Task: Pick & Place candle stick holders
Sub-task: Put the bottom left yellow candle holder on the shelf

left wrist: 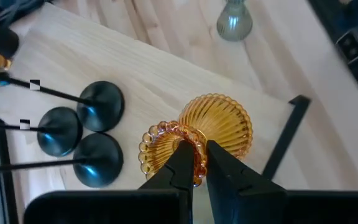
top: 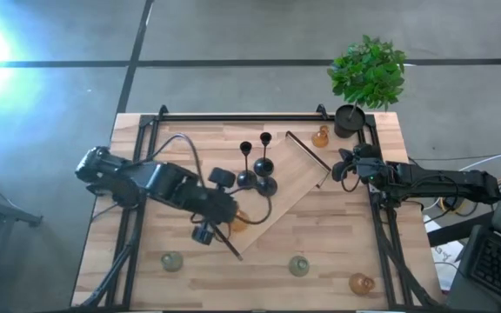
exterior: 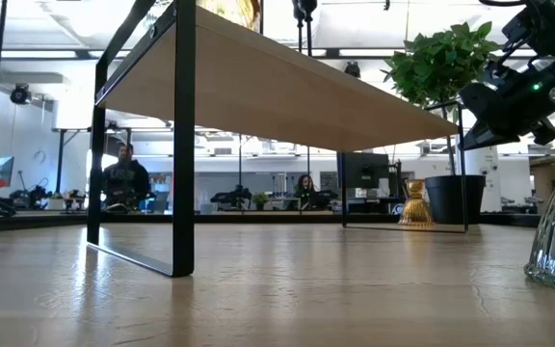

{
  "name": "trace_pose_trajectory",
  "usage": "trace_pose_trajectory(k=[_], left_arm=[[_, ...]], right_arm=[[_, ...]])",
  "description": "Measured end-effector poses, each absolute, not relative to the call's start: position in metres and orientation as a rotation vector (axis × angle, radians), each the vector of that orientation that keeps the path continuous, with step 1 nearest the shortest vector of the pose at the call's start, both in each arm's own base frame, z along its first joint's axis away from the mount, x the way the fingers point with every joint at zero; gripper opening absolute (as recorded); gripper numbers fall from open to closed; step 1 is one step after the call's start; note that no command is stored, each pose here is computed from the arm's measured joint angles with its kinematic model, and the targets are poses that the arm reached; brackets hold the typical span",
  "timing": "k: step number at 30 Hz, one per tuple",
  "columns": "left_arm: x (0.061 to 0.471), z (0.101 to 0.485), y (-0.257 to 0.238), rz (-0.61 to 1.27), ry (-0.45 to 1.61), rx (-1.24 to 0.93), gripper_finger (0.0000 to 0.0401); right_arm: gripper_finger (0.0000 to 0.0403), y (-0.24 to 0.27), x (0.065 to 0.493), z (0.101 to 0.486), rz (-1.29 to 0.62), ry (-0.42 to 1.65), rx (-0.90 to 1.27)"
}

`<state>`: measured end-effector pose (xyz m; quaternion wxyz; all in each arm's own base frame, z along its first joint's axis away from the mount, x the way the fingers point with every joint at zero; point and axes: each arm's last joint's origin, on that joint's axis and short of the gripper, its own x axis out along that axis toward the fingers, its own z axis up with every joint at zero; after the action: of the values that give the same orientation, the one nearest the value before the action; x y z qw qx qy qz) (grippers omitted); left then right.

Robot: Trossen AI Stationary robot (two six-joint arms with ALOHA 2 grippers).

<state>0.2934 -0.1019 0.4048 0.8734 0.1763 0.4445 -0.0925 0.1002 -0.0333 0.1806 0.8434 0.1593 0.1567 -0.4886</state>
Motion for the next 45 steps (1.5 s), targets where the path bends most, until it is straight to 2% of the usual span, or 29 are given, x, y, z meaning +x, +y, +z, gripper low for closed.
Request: trace_pose_trajectory(k=[15,45], left_arm=[[0.321,0.371,-0.106,-0.232,1.060,0.553,0.0025],[0.318,0.363,-0.107,-0.267,1.121,0.549,0.0025]], right_arm=[[0.0008,-0.034,0.100,0.181,-1.046,0.345,0.285],[0.0008,-0.034,0.100,0.181,-1.046,0.348,0.282]])
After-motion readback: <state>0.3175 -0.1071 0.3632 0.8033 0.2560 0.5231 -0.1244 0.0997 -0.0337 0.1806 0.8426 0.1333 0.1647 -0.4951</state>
